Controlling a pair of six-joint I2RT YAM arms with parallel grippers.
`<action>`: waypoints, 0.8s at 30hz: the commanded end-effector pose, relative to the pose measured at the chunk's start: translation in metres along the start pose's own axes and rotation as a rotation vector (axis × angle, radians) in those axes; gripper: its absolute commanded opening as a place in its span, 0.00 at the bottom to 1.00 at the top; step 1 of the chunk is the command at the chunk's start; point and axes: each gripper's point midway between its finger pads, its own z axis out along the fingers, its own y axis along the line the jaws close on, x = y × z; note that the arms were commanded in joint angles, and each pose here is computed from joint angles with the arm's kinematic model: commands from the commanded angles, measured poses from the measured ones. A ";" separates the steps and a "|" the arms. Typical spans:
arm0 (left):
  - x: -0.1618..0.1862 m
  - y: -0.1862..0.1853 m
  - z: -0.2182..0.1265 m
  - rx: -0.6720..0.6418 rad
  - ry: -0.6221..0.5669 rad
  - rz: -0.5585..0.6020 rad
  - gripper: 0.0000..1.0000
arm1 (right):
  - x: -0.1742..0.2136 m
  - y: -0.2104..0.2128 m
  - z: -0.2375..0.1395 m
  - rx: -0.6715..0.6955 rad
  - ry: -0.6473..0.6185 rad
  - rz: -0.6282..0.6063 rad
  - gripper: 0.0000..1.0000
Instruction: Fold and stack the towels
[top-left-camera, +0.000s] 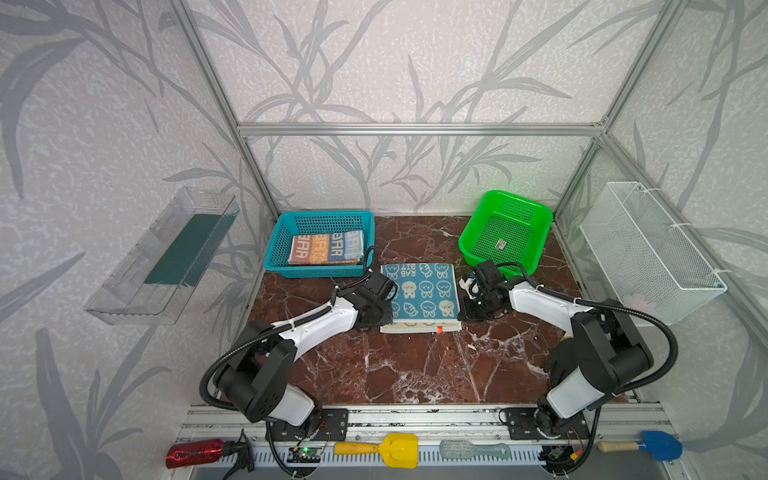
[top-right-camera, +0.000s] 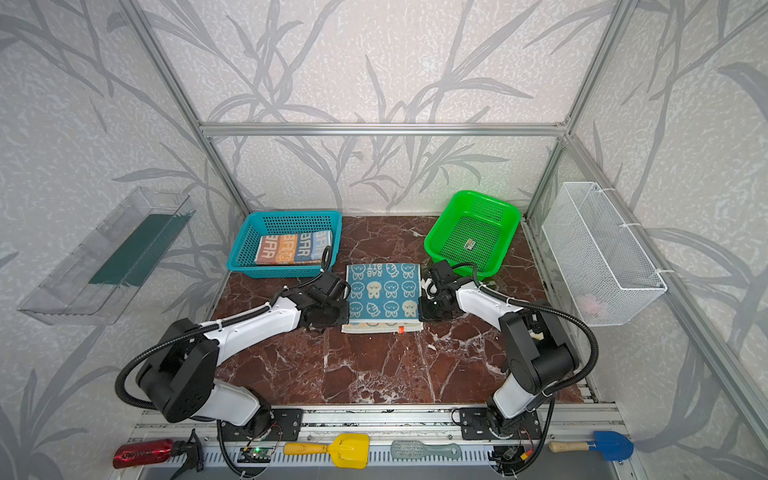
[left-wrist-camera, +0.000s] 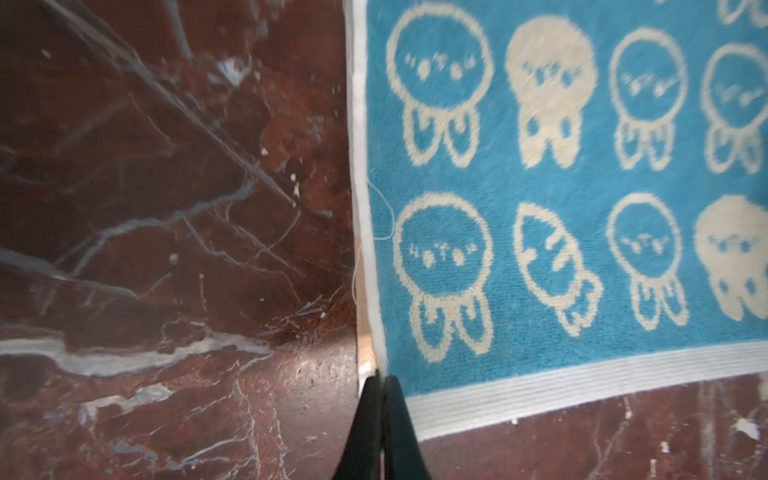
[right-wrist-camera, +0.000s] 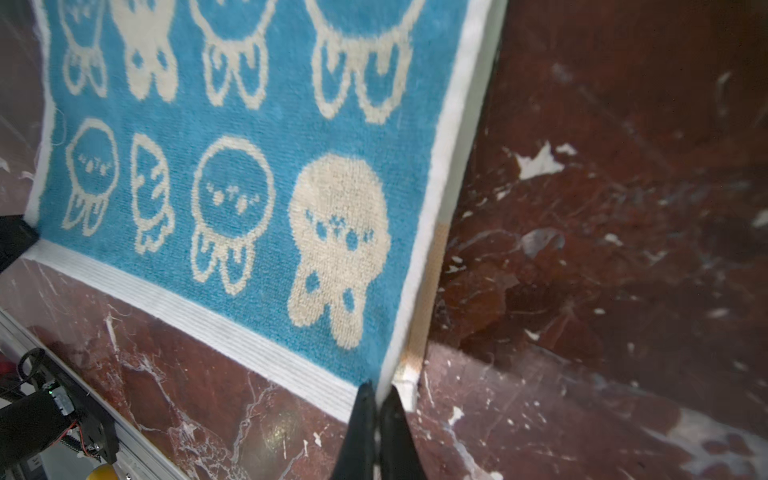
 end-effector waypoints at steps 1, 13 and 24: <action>0.008 0.007 0.010 -0.027 0.011 -0.022 0.00 | 0.005 -0.004 0.008 0.003 0.016 0.006 0.00; 0.019 0.005 0.027 -0.008 0.046 -0.020 0.00 | 0.012 -0.014 0.022 0.033 0.037 0.017 0.01; 0.014 -0.002 0.018 0.009 0.031 0.005 0.00 | 0.011 -0.013 0.017 0.042 0.025 0.010 0.10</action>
